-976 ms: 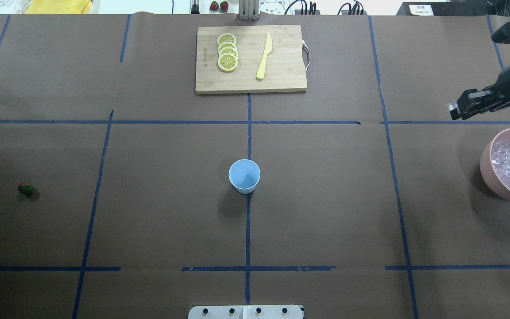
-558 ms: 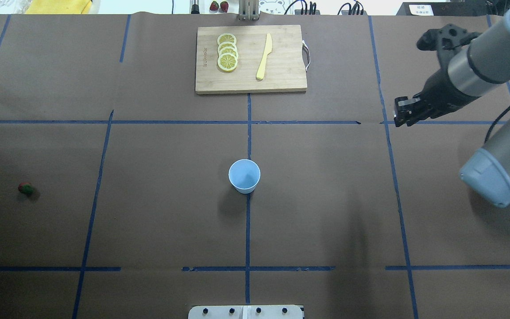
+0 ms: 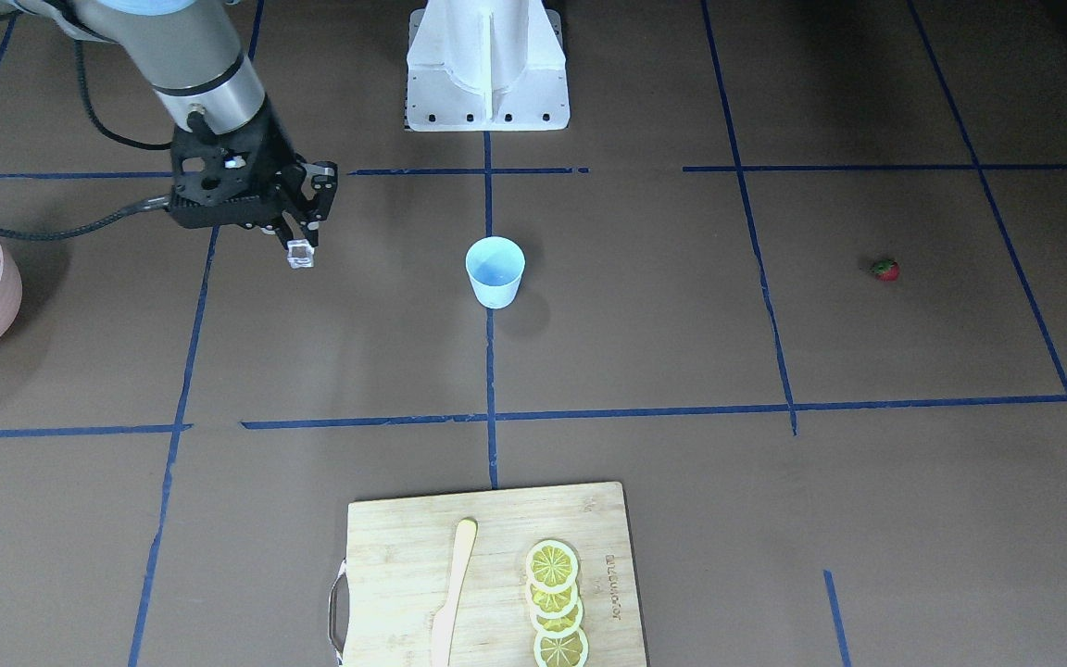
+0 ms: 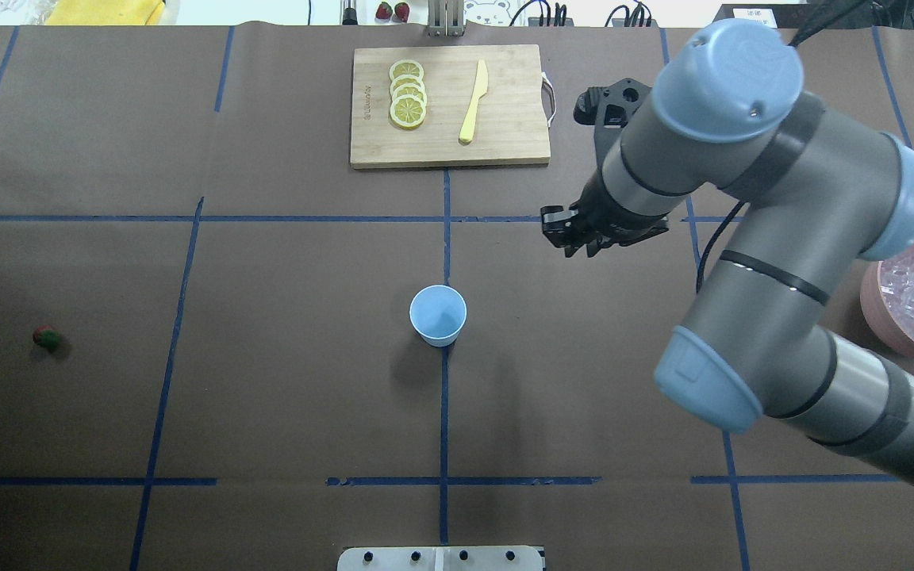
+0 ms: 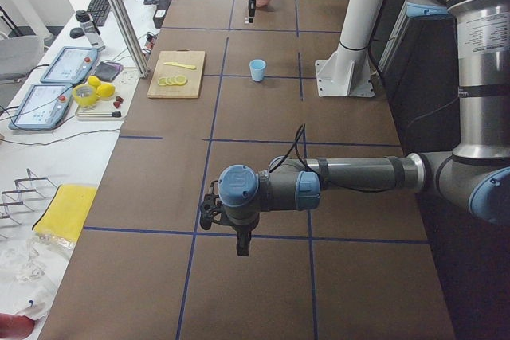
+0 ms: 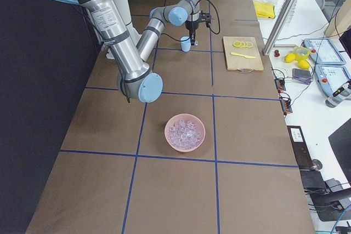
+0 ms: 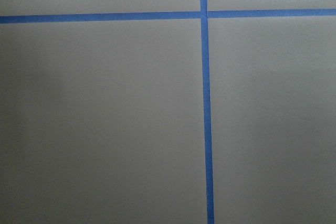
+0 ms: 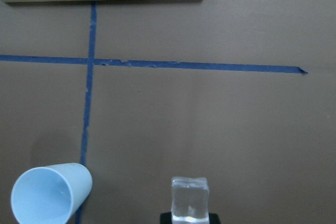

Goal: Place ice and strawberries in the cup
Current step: 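Lift the ice cube with the right gripper and carry it over the blue cup, then open the right gripper to drop the ice cube into the blue cup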

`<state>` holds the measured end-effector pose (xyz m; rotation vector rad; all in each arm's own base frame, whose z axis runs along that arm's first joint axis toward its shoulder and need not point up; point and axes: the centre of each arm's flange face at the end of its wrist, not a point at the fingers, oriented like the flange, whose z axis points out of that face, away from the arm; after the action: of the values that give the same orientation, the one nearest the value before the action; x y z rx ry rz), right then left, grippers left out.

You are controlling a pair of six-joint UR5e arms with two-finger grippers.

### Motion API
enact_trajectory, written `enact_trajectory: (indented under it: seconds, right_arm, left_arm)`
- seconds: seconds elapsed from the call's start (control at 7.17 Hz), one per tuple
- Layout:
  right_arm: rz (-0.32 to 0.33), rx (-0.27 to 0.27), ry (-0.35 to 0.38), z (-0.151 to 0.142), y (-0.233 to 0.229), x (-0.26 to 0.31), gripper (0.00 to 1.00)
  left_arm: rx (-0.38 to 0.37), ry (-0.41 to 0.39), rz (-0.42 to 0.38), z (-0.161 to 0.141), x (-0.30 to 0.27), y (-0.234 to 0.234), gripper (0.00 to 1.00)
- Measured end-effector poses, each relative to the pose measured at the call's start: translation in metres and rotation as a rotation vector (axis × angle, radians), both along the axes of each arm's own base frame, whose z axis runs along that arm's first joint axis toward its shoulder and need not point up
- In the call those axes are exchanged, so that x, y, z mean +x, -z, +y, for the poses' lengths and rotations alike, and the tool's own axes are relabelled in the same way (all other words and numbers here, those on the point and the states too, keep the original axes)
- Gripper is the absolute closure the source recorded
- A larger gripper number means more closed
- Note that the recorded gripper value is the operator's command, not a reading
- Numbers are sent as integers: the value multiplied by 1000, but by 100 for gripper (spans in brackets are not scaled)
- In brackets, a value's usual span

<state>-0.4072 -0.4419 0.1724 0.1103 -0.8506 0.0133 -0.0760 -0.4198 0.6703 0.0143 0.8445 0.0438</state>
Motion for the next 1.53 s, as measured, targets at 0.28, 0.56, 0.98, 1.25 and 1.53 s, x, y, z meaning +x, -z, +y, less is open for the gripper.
enact_trajectory:
  seconds: [0.28,0.56,0.98,1.25,1.53]
  right_arm:
    - [1,-22,-42,12,44,-67,100]
    - [11,-30,-60,29,67,-110,100]
    - [54,-34,-52,45,71,-158,100]
    - [70,-21,-44,52,66,-167,1]
    - [78,8,-28,52,62,-167,1]
  left_arm:
    - [0,-1,0,0,1,0,0]
    - [-1,-5,0,0,2,0,0]
    - [-7,-14,0,0,6,-3,0]
    - [-11,-22,0,-1,10,-5,0]
    - [-12,-27,0,-1,12,-5,0]
